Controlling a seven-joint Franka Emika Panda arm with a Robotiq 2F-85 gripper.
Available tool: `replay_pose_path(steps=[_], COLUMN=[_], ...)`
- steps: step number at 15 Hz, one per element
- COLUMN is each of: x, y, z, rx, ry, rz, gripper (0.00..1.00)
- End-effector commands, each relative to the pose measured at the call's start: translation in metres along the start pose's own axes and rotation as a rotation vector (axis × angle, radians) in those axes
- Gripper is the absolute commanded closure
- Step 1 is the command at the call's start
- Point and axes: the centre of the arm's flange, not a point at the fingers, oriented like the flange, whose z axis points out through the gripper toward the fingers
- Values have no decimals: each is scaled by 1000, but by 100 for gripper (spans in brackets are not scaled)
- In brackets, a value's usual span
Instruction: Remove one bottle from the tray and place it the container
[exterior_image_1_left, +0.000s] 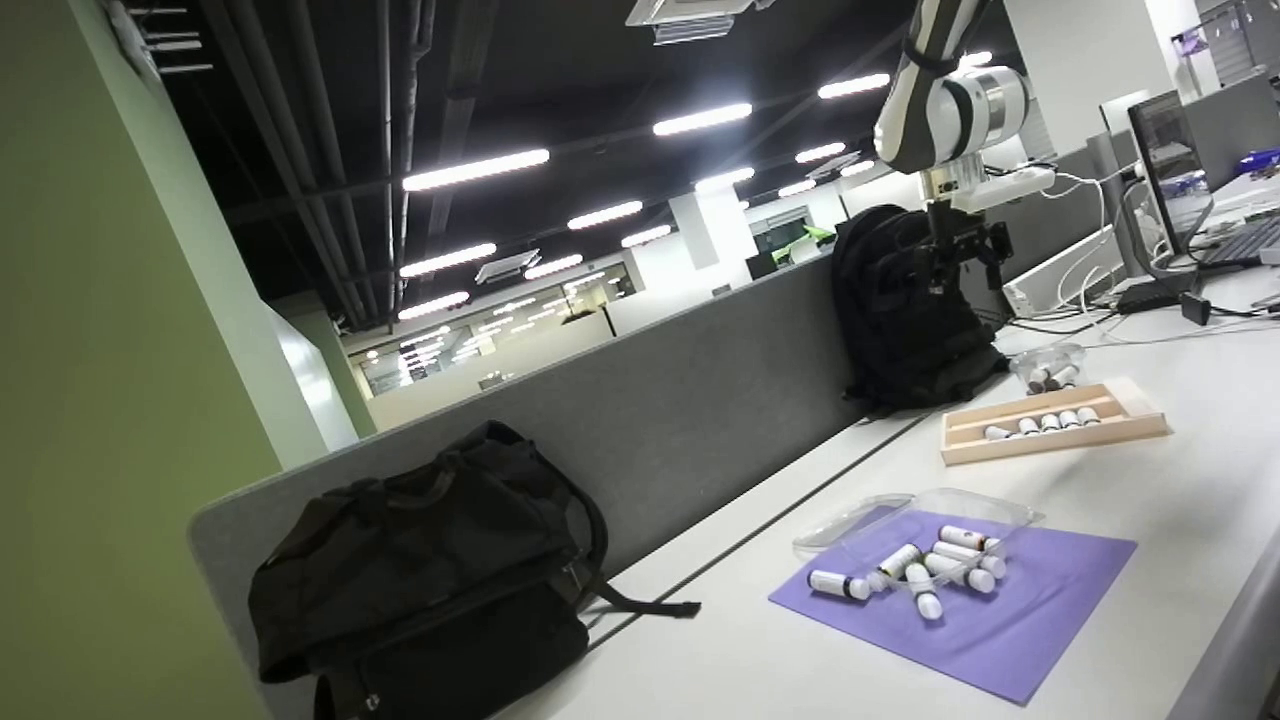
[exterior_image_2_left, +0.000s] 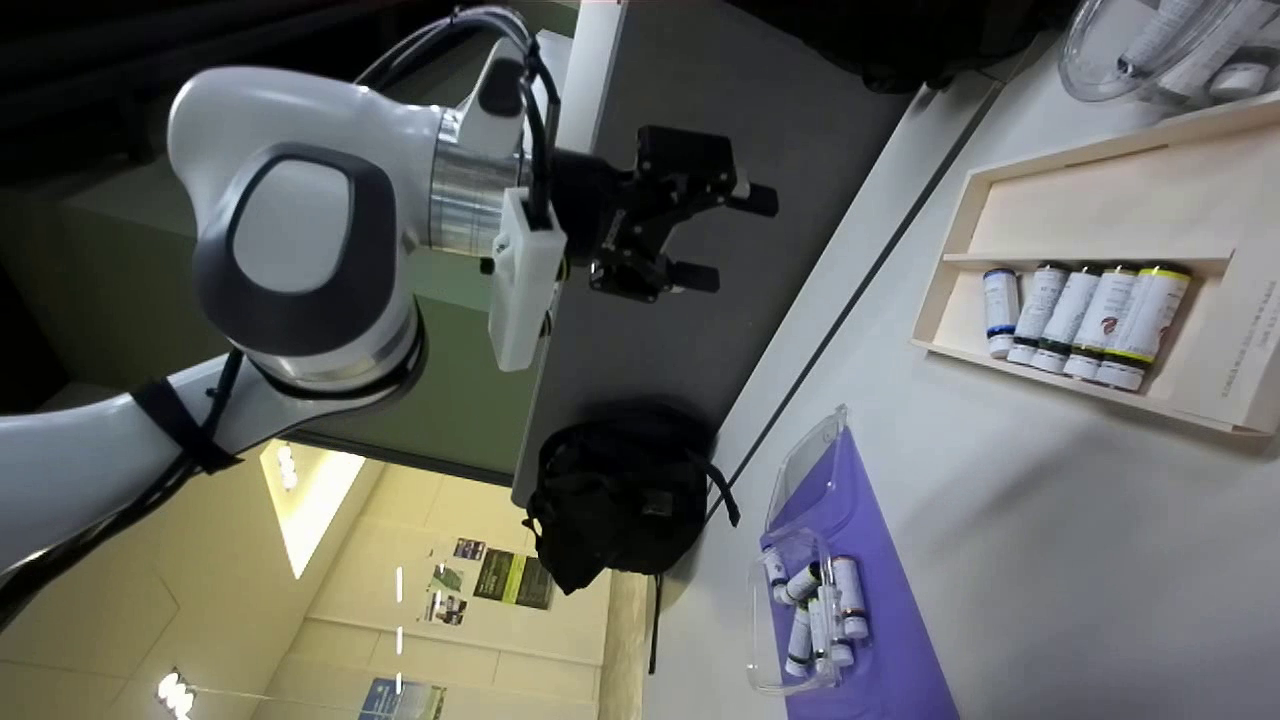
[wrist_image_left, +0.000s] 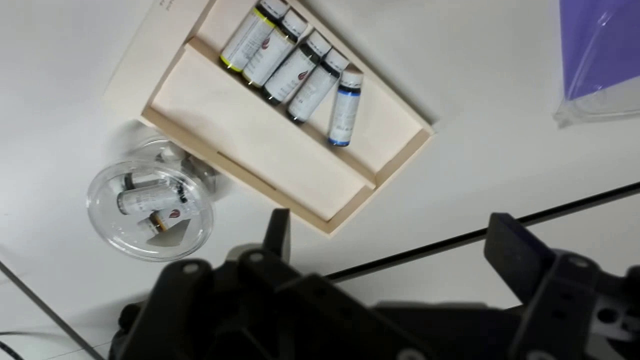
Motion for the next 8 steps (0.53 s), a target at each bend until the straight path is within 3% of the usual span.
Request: replay_pose_path(steps=[1,6,8], x=[5,8,22], y=[7,5,13], z=[0,2,5], rx=[-4,-4,5], ry=[3,2,37], rz=[16,30,138], gripper=[0,0,0])
